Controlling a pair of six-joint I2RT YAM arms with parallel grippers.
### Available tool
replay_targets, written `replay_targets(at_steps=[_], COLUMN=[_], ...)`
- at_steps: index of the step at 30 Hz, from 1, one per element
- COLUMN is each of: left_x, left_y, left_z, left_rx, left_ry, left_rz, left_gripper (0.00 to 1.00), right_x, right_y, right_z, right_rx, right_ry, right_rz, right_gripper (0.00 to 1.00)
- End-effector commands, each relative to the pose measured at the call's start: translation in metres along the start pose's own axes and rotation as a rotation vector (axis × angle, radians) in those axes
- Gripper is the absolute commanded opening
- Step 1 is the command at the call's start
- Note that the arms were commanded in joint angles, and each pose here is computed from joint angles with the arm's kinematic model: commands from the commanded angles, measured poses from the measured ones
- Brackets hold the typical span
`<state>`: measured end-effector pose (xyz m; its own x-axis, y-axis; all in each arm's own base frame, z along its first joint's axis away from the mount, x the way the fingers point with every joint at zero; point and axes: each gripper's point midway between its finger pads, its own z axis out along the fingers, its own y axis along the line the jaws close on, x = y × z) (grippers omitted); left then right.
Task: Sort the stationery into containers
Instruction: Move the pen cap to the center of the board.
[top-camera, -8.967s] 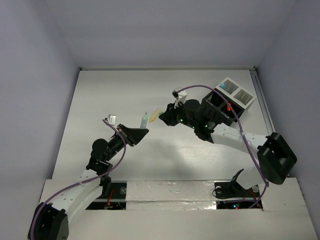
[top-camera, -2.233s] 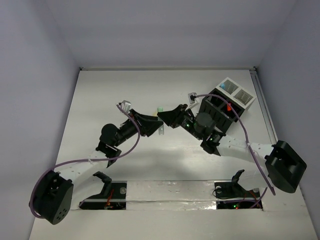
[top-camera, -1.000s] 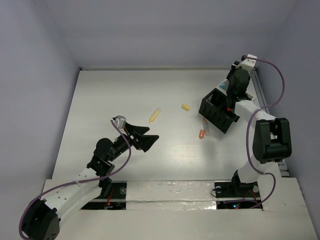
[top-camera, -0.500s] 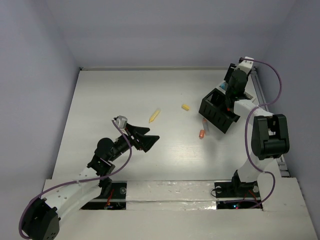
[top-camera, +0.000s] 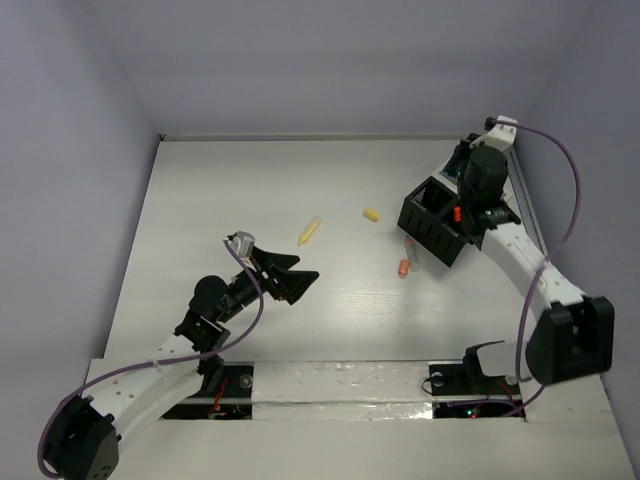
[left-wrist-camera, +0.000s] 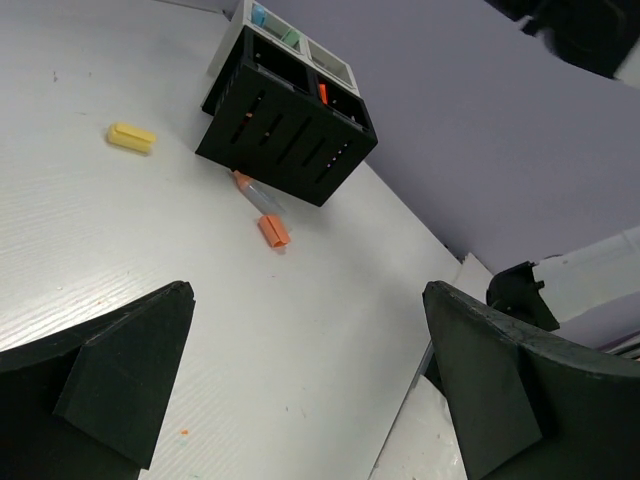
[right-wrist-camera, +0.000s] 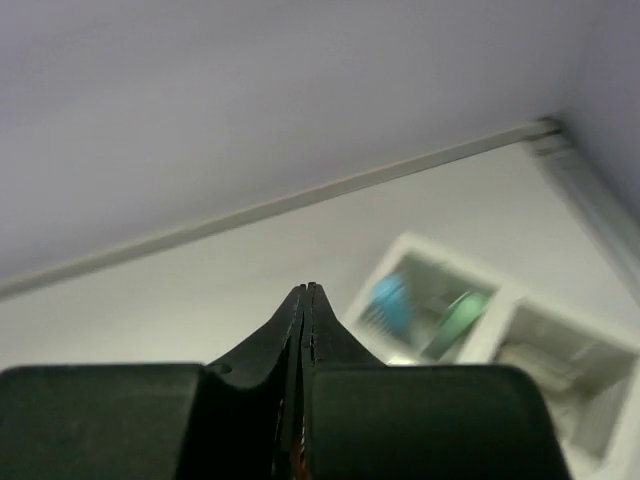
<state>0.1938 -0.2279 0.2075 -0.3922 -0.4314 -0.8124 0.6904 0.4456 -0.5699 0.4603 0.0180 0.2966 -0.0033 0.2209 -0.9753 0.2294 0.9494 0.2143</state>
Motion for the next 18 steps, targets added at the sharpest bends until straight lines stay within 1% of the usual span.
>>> replay_targets(at_steps=[1, 2, 3, 6, 7, 9, 10, 12, 13, 15, 18], left_x=[-0.012, -0.011, -0.011, -0.012, -0.012, -0.012, -0.012, -0.012, -0.013, -0.011, -0.01], left_y=[-0.01, -0.01, -0.01, -0.012, -0.012, -0.013, -0.014, -0.014, -0.015, -0.015, -0.019], left_z=[0.001, 0.001, 0.001, 0.001, 0.001, 0.001, 0.001, 0.001, 0.001, 0.001, 0.001], left_rx=[0.037, 0.036, 0.037, 0.046, 0.048, 0.051, 0.054, 0.057, 0.06, 0.062, 0.078], left_ry=[-0.041, -0.039, -0.038, -0.039, -0.039, -0.039, -0.04, -0.039, -0.041, -0.038, -0.033], left_rz=[0.026, 0.025, 0.024, 0.023, 0.022, 0.021, 0.022, 0.021, 0.02, 0.018, 0.016], left_gripper=[0.99, 0.99, 0.99, 0.98, 0.98, 0.98, 0.98, 0.98, 0.98, 0.98, 0.98], right_x=[0.051, 0.062, 0.087, 0.117, 0.132, 0.147, 0.16, 0.172, 0.176, 0.188, 0.203], right_y=[0.051, 0.059, 0.064, 0.065, 0.055, 0.046, 0.035, 0.016, 0.01, 0.003, 0.002], right_z=[-0.065, -0.078, -0.1, -0.128, -0.141, -0.151, -0.157, -0.158, -0.158, -0.159, -0.159], right_rx=[-0.215, -0.248, -0.282, -0.318, -0.298, -0.277, -0.241, -0.163, -0.137, -0.105, -0.096], right_ry=[0.225, 0.266, 0.369, 0.497, 0.564, 0.616, 0.653, 0.666, 0.672, 0.698, 0.749], right_rz=[0.076, 0.098, 0.096, 0.082, 0.07, 0.068, 0.047, 0.01, -0.003, -0.025, -0.043], right_gripper=[0.0, 0.0, 0.0, 0.0, 0.0, 0.04, 0.12, 0.23, 0.32, 0.41, 0.49])
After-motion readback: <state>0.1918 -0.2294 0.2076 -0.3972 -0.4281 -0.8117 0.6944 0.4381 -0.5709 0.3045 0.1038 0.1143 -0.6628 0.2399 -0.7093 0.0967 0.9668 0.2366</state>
